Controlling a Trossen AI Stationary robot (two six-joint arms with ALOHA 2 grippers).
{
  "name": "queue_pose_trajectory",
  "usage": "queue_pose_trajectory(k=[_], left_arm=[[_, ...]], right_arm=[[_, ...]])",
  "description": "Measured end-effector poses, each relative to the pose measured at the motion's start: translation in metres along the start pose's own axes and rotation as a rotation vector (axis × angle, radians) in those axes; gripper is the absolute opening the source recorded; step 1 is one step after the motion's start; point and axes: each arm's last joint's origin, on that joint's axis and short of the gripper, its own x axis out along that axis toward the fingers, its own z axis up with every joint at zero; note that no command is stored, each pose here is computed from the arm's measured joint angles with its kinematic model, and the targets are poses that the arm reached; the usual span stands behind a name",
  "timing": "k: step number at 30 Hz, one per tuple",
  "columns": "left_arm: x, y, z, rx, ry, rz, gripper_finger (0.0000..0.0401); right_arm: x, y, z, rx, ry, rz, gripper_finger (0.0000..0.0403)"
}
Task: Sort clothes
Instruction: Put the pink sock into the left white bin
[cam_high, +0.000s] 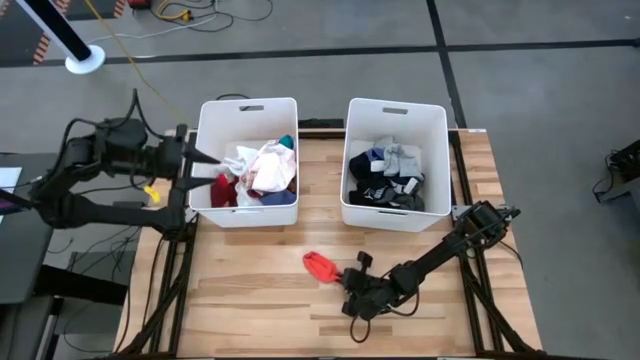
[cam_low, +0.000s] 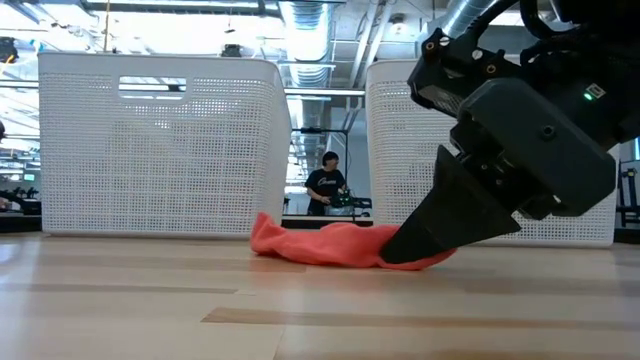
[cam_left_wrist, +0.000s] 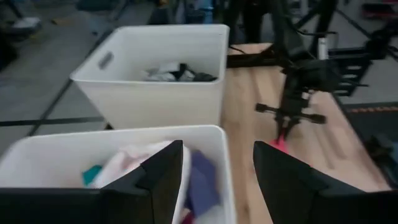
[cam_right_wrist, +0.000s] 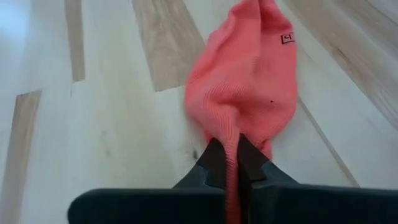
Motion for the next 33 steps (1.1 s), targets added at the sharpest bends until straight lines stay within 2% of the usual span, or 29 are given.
queue_pose_trajectory(k=[7,16,25,33], left_arm=[[0.014,-0.010,-0.014,-0.017,0.077,-0.105,0.0191],[0.044,-0.026,-0.039,0.029,0.157,-0.208,0.0188],[0.045,-0.037,-0.066,0.084,0.027,-0.264,0.0188],[0.032,-0.043,-0.099,0.051,-0.094,-0.329,0.0187]], right_arm=[[-0.015,0.009,0.017,-0.078,-0.012,0.072,0.0008],[-0.067,0.011,0.056,-0.155,-0.140,0.142,0.0007],[-0.117,-0.001,0.094,-0.235,-0.294,0.194,0.0006],[-0.147,-0.024,0.126,-0.288,-0.416,0.183,0.0006]])
